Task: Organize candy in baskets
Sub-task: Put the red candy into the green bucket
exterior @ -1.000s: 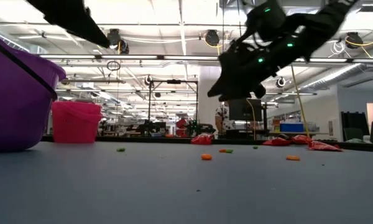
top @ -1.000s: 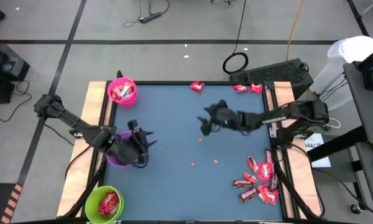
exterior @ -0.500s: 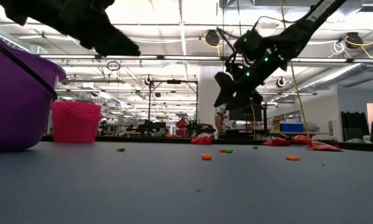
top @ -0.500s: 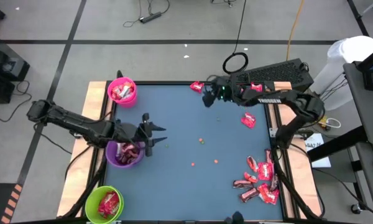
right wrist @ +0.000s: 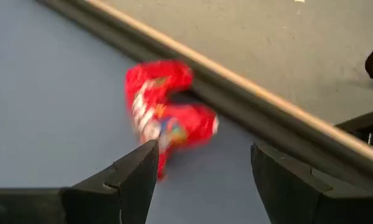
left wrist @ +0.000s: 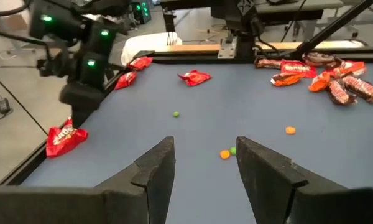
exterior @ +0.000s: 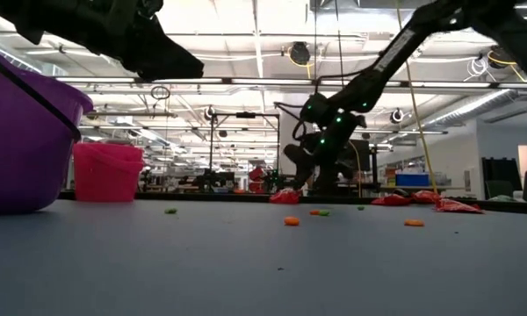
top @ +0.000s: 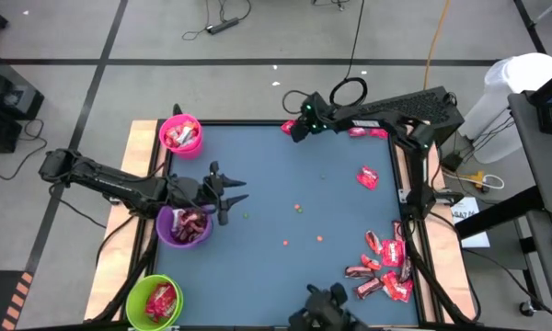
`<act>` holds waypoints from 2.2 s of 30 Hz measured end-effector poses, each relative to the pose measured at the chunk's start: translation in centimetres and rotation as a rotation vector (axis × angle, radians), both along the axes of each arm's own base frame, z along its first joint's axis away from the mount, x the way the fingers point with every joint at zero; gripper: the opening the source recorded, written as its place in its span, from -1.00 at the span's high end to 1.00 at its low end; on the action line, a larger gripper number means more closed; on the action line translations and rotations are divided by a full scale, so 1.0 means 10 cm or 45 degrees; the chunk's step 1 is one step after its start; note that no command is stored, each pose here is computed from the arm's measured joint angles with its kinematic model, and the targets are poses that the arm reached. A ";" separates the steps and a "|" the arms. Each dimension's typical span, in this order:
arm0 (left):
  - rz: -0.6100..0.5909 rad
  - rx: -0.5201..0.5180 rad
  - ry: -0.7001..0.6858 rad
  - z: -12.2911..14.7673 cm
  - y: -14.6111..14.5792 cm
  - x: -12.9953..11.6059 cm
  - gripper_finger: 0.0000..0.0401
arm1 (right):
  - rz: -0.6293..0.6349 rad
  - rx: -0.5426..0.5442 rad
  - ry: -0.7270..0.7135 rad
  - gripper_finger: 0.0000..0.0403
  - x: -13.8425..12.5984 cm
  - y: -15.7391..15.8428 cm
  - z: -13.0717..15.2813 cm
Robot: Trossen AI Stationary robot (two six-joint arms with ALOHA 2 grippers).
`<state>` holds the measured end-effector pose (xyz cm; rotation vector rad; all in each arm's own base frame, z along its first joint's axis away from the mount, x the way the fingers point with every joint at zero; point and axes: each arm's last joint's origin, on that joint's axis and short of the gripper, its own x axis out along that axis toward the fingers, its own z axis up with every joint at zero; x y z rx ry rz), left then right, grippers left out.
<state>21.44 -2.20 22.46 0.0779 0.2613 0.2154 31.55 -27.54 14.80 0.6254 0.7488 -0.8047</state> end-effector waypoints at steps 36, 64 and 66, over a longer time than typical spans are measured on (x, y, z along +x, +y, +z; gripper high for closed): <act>0.011 0.009 0.052 -0.04 0.01 -0.01 0.12 | 0.191 -0.022 -0.103 0.03 0.29 -0.22 0.03; 0.079 0.030 0.046 -0.03 0.02 -0.01 0.12 | 0.474 -0.212 0.023 0.99 0.52 0.30 0.39; 0.081 0.030 0.047 -0.03 0.02 -0.01 0.12 | 0.518 -0.281 0.056 1.00 0.54 0.49 0.60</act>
